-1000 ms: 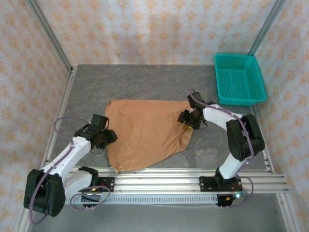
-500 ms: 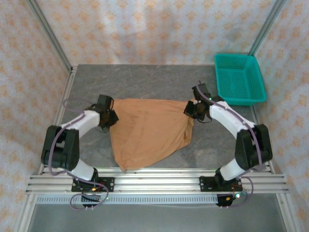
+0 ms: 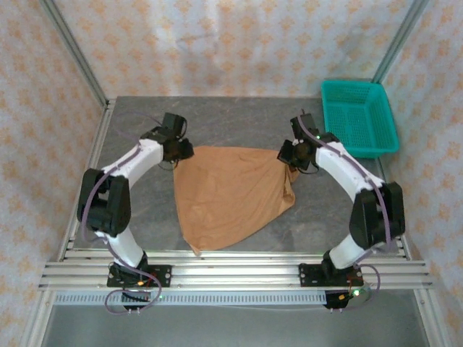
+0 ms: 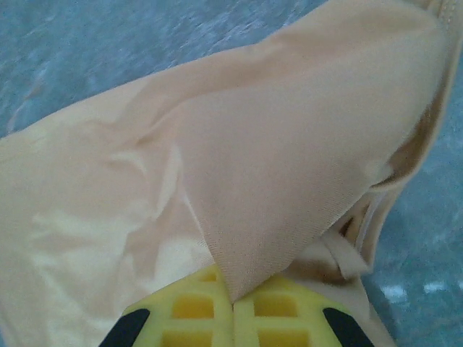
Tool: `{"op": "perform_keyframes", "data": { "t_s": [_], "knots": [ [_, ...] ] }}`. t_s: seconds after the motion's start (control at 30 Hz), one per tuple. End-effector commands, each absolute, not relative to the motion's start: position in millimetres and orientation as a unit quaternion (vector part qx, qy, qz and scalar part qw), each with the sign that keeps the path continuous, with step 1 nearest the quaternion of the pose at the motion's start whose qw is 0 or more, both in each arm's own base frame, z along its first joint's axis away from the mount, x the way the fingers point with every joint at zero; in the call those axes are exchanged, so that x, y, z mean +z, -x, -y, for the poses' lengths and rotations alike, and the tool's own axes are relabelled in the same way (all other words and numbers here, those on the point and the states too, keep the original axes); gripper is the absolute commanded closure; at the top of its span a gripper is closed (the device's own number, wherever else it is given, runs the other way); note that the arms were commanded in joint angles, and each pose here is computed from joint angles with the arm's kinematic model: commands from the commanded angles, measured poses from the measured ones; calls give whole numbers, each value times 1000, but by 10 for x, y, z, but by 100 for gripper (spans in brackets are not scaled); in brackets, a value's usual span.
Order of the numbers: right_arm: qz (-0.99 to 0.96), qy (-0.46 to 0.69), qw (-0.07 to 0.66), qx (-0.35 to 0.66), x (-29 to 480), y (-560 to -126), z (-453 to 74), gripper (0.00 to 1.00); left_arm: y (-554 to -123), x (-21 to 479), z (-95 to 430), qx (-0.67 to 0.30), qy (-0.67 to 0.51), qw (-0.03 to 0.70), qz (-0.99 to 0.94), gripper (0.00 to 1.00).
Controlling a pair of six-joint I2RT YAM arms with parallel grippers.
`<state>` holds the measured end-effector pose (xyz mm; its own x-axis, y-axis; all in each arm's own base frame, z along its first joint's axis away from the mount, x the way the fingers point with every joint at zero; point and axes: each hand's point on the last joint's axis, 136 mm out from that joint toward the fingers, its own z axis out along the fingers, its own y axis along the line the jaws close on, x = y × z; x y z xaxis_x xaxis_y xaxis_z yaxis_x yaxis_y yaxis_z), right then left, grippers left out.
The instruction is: Fold the inside-out t-shirt
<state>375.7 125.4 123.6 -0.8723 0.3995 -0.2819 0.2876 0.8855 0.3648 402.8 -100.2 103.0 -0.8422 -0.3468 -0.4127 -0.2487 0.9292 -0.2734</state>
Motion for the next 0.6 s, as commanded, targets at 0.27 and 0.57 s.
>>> {"op": "perform_keyframes", "data": {
  "t_s": [0.27, 0.57],
  "knots": [
    [-951, -212, 174, 146, 1061, -4203, -994, 100, -2723, 805, 1013, -147, 231, 204, -940, 54],
    [-947, -219, 170, 159, 1037, -4299, -1045, 100, -2462, 572, 1088, -161, 256, 212, -929, 51]
  ]
}}
